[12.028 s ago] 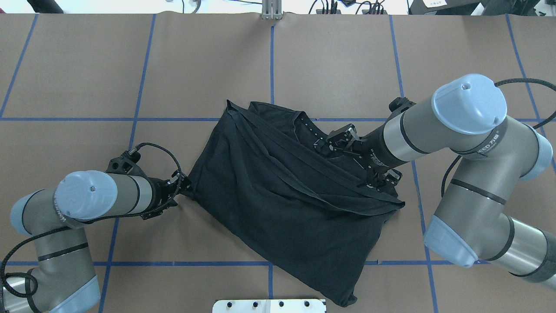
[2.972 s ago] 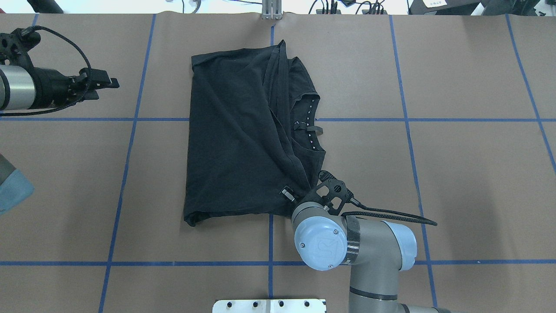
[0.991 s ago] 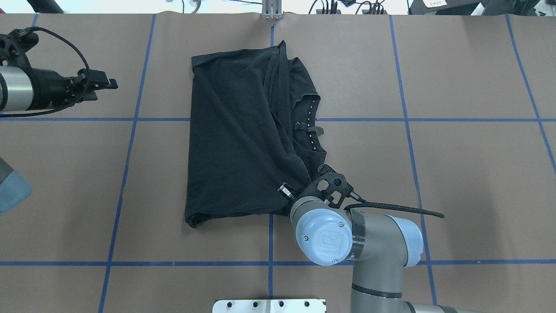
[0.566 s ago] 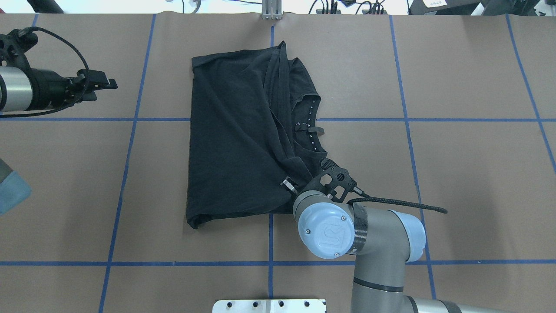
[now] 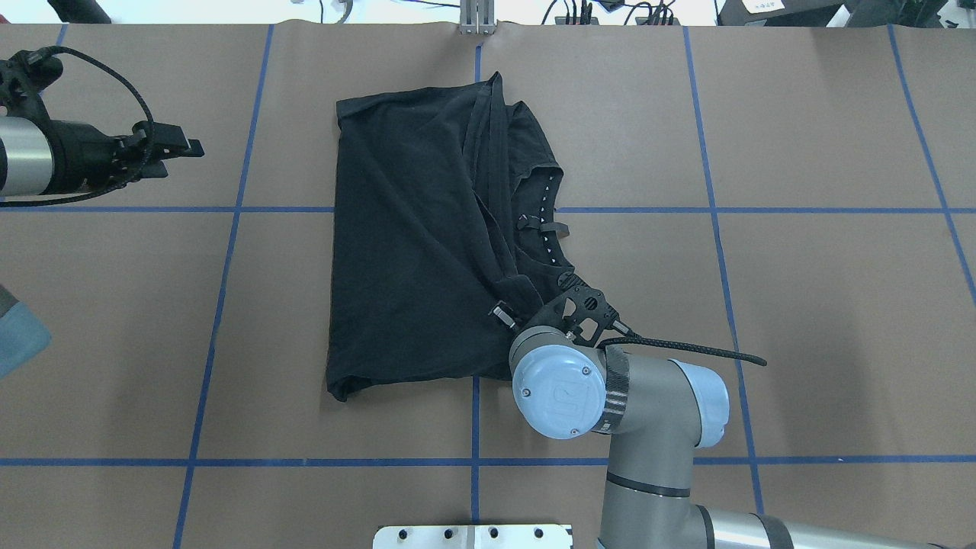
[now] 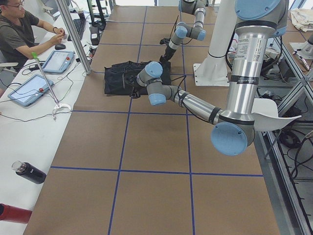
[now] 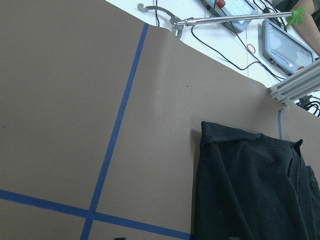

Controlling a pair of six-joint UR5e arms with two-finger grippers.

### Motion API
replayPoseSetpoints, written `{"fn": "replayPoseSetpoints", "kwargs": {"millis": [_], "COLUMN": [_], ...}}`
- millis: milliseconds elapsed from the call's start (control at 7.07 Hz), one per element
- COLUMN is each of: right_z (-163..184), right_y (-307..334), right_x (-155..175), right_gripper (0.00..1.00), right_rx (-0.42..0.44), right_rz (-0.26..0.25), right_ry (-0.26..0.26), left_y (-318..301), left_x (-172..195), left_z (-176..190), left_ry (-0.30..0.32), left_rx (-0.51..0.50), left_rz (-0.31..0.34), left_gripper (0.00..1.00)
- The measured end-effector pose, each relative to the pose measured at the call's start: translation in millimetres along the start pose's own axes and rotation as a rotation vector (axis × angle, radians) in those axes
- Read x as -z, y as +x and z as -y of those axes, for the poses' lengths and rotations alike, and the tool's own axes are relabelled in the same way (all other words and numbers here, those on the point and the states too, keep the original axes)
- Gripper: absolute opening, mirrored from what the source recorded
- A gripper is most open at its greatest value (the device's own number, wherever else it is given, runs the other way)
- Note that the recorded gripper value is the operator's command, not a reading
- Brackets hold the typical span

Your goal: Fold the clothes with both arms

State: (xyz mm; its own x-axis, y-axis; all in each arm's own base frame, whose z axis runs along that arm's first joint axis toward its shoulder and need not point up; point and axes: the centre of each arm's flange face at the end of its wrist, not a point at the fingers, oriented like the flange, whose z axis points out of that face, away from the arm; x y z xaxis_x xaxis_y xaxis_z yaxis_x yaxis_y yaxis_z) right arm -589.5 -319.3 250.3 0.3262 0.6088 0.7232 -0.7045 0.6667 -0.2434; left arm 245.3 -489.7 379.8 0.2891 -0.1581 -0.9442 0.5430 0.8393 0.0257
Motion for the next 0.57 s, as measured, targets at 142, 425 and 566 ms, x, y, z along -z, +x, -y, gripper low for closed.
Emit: {"fn": "replayPoseSetpoints", "kwargs": {"millis": [142,425,566], "right_z": [-0.9,-0.9,-1.1], "right_y": [1.2,5.2,6.7], "right_x": [-3.7,-9.9,-13.3], "right_gripper": [0.62,0.6,0.59], "right_rx": [0.003,0.009,0.012], "right_rz": [-0.007,-0.02,-0.029], "right_ry": [0.003,0.01,0.014], "left_y": [0.1,0.4,0.6], "left_x": [0.4,0.2,0.2], "left_z": [-0.2,-0.8,-0.8], "left_ry": [0.0,-0.002,-0.002], "left_rx": [0.001,0.0,0.0], "left_rz": [0.002,0.003,0.002], "left_gripper": [0.74,0.75,0.75]}}
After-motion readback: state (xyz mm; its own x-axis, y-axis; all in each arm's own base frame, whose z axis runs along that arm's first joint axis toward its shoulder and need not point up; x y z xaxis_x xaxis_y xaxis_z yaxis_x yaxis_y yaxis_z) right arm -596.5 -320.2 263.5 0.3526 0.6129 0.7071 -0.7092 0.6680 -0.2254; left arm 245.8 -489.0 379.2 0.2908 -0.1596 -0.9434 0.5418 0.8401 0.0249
